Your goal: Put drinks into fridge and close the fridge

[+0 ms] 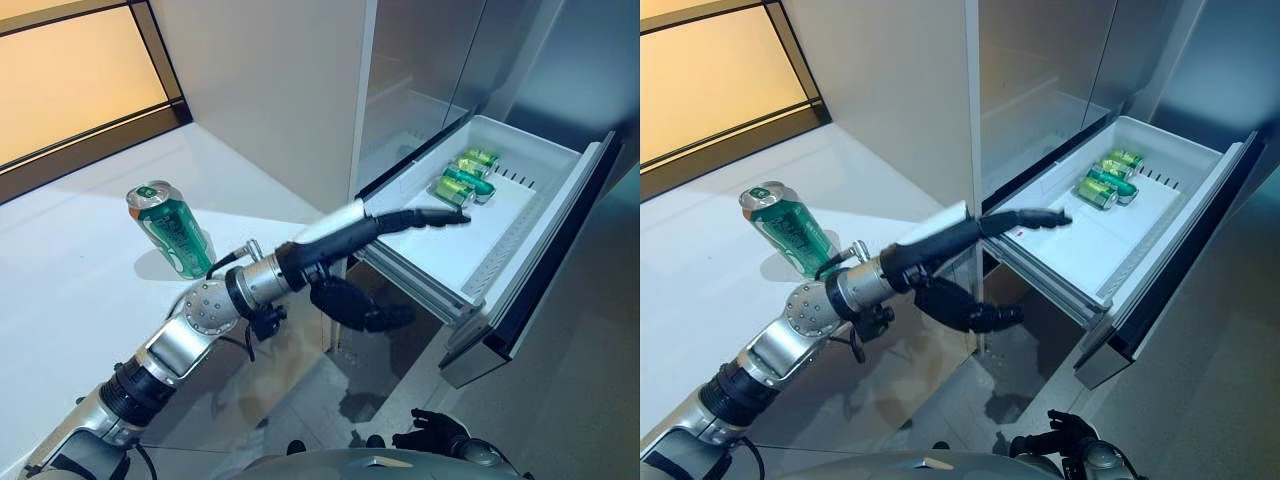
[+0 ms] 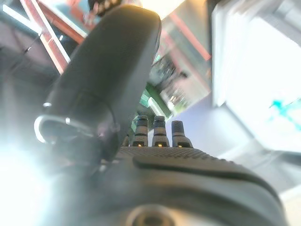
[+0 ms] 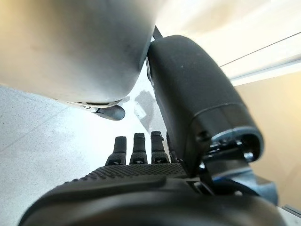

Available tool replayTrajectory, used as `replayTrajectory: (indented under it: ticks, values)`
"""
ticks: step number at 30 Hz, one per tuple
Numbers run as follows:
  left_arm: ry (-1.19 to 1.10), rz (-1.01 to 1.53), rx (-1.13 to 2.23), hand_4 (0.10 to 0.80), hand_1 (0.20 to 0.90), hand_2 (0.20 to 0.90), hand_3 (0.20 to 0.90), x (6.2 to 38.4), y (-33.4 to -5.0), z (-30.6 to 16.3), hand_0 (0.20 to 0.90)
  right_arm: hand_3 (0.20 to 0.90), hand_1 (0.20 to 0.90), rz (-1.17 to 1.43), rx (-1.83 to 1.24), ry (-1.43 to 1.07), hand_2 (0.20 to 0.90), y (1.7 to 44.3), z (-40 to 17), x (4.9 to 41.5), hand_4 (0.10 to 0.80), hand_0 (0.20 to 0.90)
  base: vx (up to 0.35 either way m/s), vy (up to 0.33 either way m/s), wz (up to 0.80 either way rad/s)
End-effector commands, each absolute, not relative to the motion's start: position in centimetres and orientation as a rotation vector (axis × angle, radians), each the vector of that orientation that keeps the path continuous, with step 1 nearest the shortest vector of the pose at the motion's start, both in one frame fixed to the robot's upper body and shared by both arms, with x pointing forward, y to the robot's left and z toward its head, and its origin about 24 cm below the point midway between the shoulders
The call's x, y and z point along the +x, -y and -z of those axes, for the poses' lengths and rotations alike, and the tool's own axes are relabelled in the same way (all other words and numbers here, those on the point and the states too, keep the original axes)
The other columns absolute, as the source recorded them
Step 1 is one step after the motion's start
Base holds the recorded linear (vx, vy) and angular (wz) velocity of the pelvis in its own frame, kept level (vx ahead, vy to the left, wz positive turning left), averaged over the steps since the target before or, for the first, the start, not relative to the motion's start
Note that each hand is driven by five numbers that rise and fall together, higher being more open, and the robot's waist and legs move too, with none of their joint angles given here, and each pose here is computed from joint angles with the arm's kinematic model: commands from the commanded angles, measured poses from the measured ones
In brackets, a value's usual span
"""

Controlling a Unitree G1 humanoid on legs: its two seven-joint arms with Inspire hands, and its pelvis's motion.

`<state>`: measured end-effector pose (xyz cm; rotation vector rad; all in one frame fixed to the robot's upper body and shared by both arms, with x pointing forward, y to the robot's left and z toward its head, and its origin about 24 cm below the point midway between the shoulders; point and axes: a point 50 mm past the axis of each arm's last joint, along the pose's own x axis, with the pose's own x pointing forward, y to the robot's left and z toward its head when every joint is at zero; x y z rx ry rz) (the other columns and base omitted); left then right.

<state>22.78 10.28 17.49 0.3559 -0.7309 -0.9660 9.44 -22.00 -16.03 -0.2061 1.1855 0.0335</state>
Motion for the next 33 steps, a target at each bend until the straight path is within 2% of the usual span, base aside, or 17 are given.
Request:
replayTrajectory:
  ticks: [1,14,24,33]
  values:
    - [1.187,0.849,0.183,0.800,0.900,0.900,0.900,21.3,-10.7,-24.7,0.900,0.900,0.900,-0.063,-0.222,-1.220,0.900,21.3,16.5,8.4,0.800,0.900,0.020,-0.014,0.03]
    - [1.298,0.370,0.364,0.800,0.900,0.900,0.900,21.7,-14.8,-26.7,0.900,0.900,0.900,-0.058,-0.212,-1.230,0.900,21.0,16.7,7.5,0.800,0.900,0.008,-0.003,0.01]
    - [1.140,-0.076,0.530,0.800,0.900,0.900,0.900,22.8,-21.0,-25.4,0.900,0.900,0.900,-0.025,-0.191,-1.236,0.900,21.6,16.6,7.3,0.800,0.900,0.000,-0.002,0.03]
    - [1.008,-0.230,0.541,0.800,0.900,0.900,0.900,22.2,-24.4,-23.4,0.900,0.900,0.900,-0.003,-0.172,-1.238,0.900,22.2,16.4,7.5,0.800,0.900,-0.002,-0.003,0.08]
